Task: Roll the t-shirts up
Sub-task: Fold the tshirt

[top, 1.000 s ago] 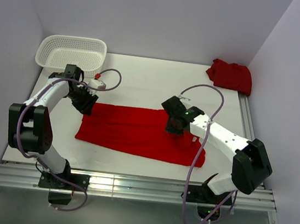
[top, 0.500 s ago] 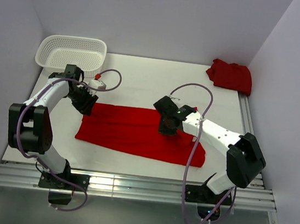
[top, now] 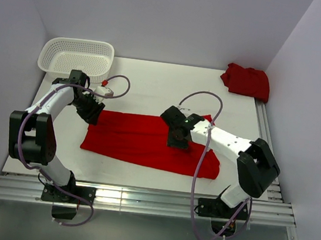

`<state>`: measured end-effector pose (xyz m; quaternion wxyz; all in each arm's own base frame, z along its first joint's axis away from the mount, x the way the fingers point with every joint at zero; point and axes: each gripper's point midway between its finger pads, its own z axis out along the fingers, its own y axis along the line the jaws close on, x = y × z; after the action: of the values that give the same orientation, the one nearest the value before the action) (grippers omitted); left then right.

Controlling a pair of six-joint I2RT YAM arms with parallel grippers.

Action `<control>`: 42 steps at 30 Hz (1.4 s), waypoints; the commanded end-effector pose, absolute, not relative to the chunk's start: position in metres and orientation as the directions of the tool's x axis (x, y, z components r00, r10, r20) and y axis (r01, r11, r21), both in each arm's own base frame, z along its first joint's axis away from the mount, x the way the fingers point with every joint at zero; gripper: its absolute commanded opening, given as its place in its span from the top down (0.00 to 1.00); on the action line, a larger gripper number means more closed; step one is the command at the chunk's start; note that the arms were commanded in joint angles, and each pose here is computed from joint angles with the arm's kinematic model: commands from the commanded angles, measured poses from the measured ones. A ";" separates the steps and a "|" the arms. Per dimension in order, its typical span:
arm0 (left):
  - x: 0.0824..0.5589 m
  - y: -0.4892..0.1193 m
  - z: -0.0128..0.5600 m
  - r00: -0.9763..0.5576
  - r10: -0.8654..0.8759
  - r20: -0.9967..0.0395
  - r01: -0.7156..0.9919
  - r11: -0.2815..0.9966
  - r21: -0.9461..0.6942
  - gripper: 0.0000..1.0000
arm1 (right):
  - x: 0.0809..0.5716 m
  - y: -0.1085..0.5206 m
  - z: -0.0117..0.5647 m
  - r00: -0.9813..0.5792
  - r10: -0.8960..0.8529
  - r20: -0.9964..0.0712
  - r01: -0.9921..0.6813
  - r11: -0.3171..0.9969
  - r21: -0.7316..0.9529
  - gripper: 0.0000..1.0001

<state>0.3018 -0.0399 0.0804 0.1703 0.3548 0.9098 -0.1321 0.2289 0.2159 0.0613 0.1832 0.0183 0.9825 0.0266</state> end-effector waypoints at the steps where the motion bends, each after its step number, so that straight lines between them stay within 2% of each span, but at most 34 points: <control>1: 0.301 -0.040 0.084 -0.669 0.616 -0.415 0.710 0.696 -0.111 0.55 | 0.233 0.203 0.094 -0.891 0.094 -0.444 0.073 0.995 0.063 0.53; 6: 0.301 -0.041 0.085 -0.668 0.615 -0.418 0.711 0.694 -0.114 0.55 | 0.225 0.172 0.116 -0.835 0.213 -0.508 0.191 0.977 0.096 0.52; 15: 0.303 -0.042 0.088 -0.668 0.611 -0.425 0.710 0.694 -0.119 0.55 | 0.195 0.125 0.080 -0.772 0.408 -0.487 0.347 0.913 0.215 0.55; 20: 0.303 -0.043 0.089 -0.671 0.608 -0.425 0.707 0.696 -0.121 0.55 | 0.206 0.113 0.073 -0.709 0.502 -0.495 0.378 0.863 0.334 0.55; 31: 0.301 -0.041 0.088 -0.675 0.609 -0.417 0.703 0.702 -0.114 0.55 | 0.224 0.105 0.066 -0.652 0.562 -0.510 0.382 0.824 0.419 0.52; 42: 0.302 -0.040 0.087 -0.676 0.610 -0.413 0.702 0.703 -0.112 0.55 | 0.220 0.100 0.051 -0.655 0.573 -0.492 0.409 0.817 0.406 0.53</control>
<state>0.3002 -0.0399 0.0803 0.1673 0.3542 0.9104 -0.1332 0.2151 0.1005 0.0487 0.2985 0.2680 0.9080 0.1206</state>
